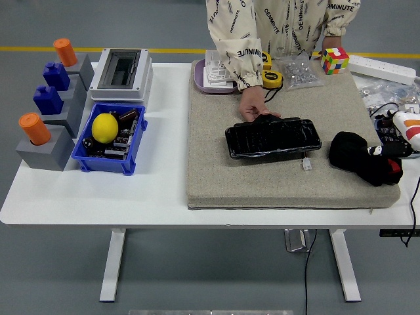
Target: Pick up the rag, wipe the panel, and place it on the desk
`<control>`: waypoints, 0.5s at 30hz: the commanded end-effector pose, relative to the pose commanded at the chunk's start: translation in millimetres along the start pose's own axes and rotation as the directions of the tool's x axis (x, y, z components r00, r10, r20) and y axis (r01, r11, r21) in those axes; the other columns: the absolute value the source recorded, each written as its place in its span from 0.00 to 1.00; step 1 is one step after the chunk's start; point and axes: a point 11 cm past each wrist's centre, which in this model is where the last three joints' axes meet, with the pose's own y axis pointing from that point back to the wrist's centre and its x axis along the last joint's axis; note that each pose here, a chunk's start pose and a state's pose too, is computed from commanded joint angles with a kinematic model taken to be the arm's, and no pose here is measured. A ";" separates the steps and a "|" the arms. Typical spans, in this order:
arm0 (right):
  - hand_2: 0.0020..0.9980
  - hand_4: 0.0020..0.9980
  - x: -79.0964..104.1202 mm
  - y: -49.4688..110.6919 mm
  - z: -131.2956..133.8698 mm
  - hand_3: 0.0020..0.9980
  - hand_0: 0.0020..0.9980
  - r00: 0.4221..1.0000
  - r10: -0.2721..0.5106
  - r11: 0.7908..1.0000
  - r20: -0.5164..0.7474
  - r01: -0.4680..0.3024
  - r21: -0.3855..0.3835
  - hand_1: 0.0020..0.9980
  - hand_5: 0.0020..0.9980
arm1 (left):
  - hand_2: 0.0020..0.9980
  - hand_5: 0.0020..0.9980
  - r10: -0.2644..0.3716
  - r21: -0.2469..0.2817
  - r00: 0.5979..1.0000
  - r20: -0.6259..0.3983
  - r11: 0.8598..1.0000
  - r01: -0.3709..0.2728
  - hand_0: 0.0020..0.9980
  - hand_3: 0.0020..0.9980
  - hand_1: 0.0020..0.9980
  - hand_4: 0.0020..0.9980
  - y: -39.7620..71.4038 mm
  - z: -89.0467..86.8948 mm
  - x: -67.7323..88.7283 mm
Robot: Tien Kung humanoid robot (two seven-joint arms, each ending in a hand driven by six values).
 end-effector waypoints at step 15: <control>0.79 1.00 -17.5 6.7 -11.6 0.80 0.78 0.999 -0.031 1.000 0.033 0.031 0.001 0.72 0.59 | 0.74 0.48 0.009 0.009 1.000 0.009 1.000 -0.009 0.65 0.57 0.70 0.60 -0.5 -4.9 5.0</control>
